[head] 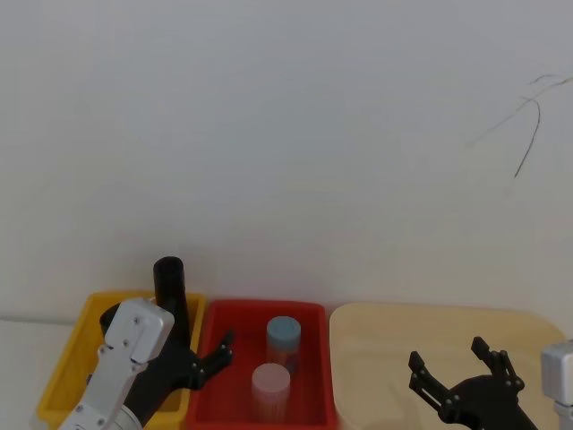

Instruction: Pick up the garbage bag with the one hand and transfer it to the other hand.

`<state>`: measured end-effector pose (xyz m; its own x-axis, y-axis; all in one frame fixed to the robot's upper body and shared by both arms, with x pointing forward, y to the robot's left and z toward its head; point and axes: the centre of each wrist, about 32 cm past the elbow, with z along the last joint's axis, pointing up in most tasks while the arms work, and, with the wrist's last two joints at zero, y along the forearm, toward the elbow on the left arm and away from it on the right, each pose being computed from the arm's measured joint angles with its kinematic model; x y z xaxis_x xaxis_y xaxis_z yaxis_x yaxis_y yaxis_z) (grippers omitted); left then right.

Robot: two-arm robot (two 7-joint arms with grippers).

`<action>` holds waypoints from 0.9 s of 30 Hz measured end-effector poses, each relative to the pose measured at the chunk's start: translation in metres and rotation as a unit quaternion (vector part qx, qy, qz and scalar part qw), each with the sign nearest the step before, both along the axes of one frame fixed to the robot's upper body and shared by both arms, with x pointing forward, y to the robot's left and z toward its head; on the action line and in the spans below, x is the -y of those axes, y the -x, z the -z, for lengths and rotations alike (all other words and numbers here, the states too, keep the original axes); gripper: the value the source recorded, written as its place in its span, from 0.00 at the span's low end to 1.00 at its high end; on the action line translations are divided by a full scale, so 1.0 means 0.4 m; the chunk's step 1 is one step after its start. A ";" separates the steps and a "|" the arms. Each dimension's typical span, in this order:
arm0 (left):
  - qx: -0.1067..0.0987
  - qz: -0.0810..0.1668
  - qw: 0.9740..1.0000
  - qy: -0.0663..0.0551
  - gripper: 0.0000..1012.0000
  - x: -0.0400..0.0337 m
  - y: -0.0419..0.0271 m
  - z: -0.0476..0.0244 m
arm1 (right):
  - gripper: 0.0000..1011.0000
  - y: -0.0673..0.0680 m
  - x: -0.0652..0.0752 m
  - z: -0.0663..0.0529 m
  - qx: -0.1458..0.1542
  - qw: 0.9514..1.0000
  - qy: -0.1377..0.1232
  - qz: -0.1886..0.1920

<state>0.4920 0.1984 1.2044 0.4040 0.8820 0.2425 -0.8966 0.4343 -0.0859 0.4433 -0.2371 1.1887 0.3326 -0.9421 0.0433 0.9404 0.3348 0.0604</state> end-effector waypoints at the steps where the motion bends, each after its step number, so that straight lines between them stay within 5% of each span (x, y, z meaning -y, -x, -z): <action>1: 0.000 0.000 1.000 0.000 0.99 0.000 0.000 0.000 | 0.99 0.000 0.000 0.000 0.000 1.000 0.000 0.000; 27: 0.000 0.000 1.000 0.000 0.99 0.000 0.000 0.000 | 0.99 0.000 0.000 0.000 0.000 1.000 0.000 0.000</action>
